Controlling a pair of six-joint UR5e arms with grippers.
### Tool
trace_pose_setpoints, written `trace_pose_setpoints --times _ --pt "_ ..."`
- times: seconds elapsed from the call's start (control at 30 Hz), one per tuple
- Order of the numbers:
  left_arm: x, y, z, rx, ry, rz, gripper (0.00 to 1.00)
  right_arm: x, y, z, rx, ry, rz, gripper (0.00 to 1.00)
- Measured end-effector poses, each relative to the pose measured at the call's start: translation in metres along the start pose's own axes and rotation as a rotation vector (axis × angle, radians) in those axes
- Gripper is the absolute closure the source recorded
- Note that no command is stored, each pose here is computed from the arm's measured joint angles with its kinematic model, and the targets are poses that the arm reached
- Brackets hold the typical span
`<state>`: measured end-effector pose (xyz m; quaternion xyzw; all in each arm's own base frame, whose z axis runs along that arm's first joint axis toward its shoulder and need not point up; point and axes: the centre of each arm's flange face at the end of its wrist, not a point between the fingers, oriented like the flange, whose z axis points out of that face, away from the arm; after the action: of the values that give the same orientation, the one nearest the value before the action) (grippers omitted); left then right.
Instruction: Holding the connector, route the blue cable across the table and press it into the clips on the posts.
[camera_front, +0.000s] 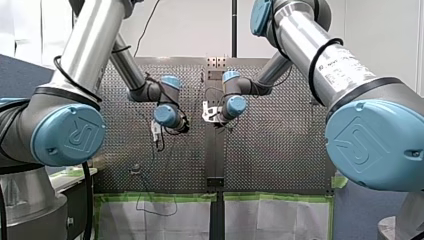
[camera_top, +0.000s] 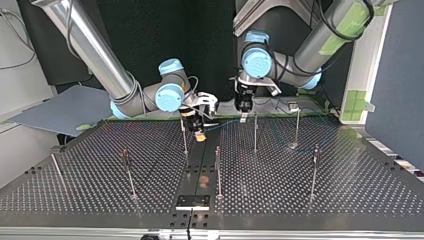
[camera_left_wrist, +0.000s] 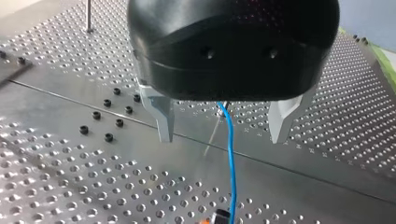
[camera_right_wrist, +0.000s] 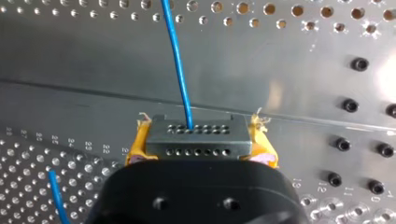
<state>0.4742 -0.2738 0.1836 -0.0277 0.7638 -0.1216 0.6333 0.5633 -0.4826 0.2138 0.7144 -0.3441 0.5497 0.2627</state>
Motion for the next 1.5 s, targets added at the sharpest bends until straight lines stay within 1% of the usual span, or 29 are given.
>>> trace_pose_setpoints --times 0.23,0.43,0.53,0.77,0.97,1.0,1.03,1.07,1.13,1.17,1.2,1.23,1.27,1.3,1.33,1.37,1.4,1.5 --pt "0.009 -0.005 0.022 0.004 0.015 -0.005 0.0 0.001 0.0 0.0 0.009 0.002 0.005 1.0" --pt "0.013 -0.007 0.042 -0.016 0.0 -0.012 0.0 0.001 -0.001 0.0 0.014 0.002 0.006 1.0" --pt "0.009 -0.009 0.05 -0.015 -0.015 -0.018 0.0 0.001 -0.001 0.0 0.018 0.002 0.007 1.0" --pt "-0.013 -0.016 0.067 0.003 -0.062 -0.036 0.0 0.001 -0.002 0.0 0.026 0.002 0.006 1.0" --pt "-0.015 -0.018 0.068 0.009 -0.055 -0.036 0.0 0.001 -0.003 0.0 0.031 0.002 0.008 1.0" --pt "-0.015 -0.018 0.067 0.009 -0.052 -0.036 0.05 0.001 -0.003 0.0 0.032 0.002 0.009 1.0" --pt "-0.014 -0.018 0.067 0.007 -0.048 -0.034 0.16 0.001 -0.003 0.0 0.033 0.002 0.009 1.0" --pt "-0.014 -0.018 0.066 0.002 -0.042 -0.031 0.16 0.001 -0.003 0.0 0.034 0.002 0.009 1.0" --pt "-0.013 -0.017 0.064 -0.009 -0.033 -0.024 0.4 0.001 -0.003 0.0 0.034 0.002 0.009 1.0" --pt "-0.012 -0.016 0.064 -0.017 -0.027 -0.019 0.4 0.001 -0.003 0.0 0.034 0.002 0.009 1.0" --pt "-0.012 -0.016 0.063 -0.021 -0.024 -0.016 0.61 0.001 -0.003 0.0 0.034 0.003 0.009 1.0" --pt "-0.011 -0.016 0.063 -0.024 -0.022 -0.013 0.72 0.001 -0.003 0.0 0.034 0.003 0.009 1.0" --pt "-0.011 -0.016 0.062 -0.027 -0.02 -0.01 0.72 0.001 -0.003 0.0 0.034 0.003 0.009 1.0" --pt "-0.011 -0.016 0.062 -0.029 -0.019 -0.008 0.87 0.001 -0.003 0.0 0.034 0.003 0.009 1.0" --pt "-0.011 -0.016 0.061 -0.032 -0.018 -0.006 0.96 0.001 -0.003 0.0 0.035 0.003 0.009 1.0" --pt "-0.01 -0.016 0.061 -0.035 -0.017 -0.003 0.96 0.001 -0.003 0.0 0.035 0.003 0.009 1.0" --pt "-0.01 -0.017 0.061 -0.038 -0.016 -0.001 1.0 0.001 -0.003 0.0 0.035 0.003 0.009 1.0" --pt "-0.01 -0.017 0.06 -0.042 -0.017 0.001 1.0 0.001 -0.003 0.0 0.035 0.003 0.009 1.0"
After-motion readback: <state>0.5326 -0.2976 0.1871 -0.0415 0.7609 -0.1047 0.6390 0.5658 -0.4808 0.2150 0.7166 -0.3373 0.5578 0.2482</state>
